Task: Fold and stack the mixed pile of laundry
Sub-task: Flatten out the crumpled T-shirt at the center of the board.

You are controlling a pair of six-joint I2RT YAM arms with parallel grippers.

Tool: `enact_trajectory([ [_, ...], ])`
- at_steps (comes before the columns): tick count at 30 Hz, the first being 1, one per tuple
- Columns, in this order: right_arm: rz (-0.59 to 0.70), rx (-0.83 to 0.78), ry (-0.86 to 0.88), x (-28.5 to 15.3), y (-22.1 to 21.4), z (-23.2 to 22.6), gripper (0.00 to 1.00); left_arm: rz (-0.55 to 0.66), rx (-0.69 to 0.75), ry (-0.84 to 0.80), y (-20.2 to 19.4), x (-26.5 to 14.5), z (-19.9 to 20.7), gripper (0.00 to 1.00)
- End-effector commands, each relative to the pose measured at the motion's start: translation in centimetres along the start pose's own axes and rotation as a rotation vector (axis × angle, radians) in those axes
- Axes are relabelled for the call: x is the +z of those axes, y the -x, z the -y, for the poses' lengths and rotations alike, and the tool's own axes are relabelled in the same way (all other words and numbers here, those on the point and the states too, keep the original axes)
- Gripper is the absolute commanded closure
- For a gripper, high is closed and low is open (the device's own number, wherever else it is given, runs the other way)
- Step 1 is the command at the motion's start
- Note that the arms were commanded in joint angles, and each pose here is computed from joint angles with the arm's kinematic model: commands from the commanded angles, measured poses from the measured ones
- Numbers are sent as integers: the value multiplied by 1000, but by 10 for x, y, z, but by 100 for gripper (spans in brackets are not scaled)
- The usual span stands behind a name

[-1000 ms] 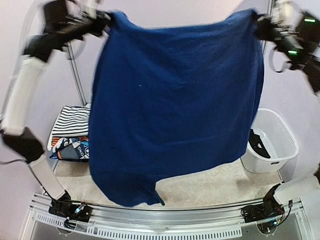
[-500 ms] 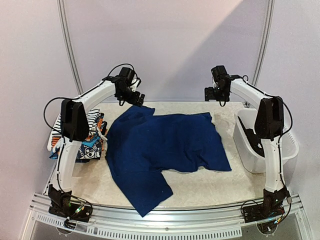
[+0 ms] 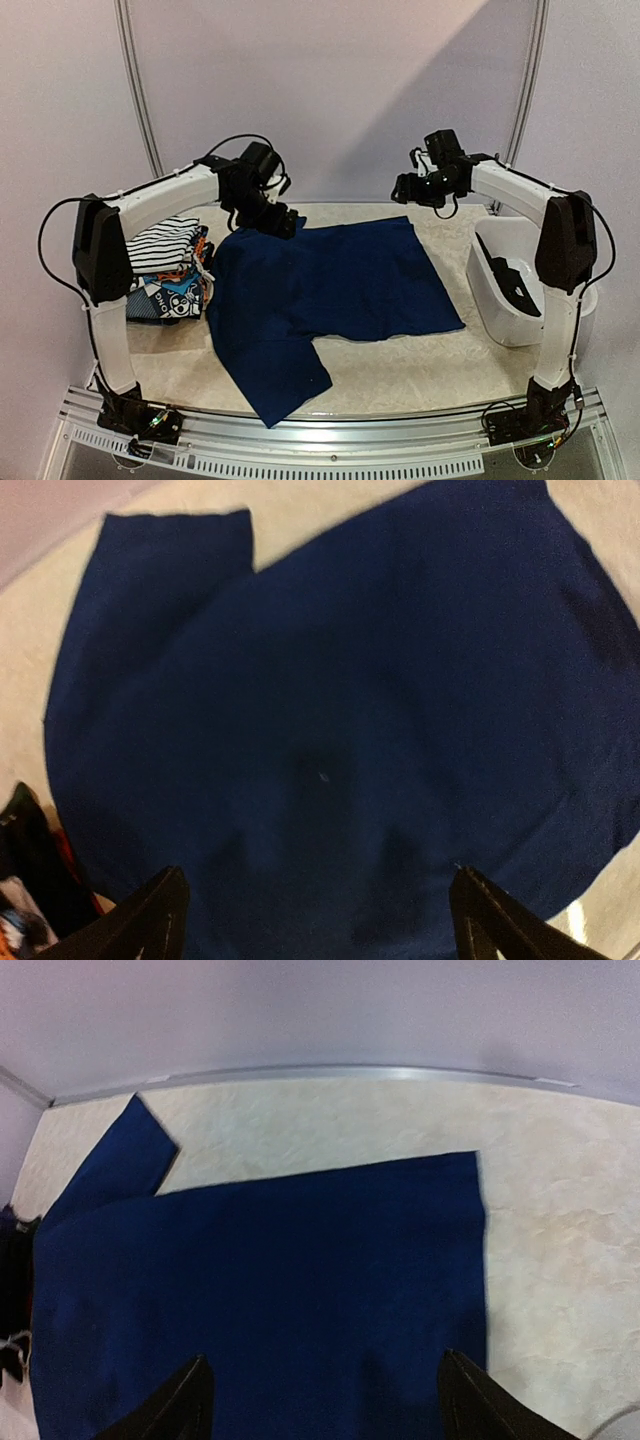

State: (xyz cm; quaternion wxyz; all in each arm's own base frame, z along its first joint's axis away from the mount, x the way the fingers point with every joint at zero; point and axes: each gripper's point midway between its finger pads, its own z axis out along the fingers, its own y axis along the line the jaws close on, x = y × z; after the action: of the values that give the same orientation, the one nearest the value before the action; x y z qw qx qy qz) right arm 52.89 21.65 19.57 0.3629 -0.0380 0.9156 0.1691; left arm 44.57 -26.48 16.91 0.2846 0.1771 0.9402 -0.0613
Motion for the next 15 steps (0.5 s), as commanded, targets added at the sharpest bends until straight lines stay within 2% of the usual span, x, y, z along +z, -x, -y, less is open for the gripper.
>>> enact_trajectory([
  [1, -65, -5, 218, 16, -22, -57, 26, -138, -35, -37, -61, 12, 22, 8],
  [7, -168, 23, 325, 58, -49, -84, 35, -201, -105, -44, -95, 27, 30, 11],
  [15, -226, 116, 390, 116, -64, -84, 48, -196, -207, 79, -98, 32, 6, 12],
])
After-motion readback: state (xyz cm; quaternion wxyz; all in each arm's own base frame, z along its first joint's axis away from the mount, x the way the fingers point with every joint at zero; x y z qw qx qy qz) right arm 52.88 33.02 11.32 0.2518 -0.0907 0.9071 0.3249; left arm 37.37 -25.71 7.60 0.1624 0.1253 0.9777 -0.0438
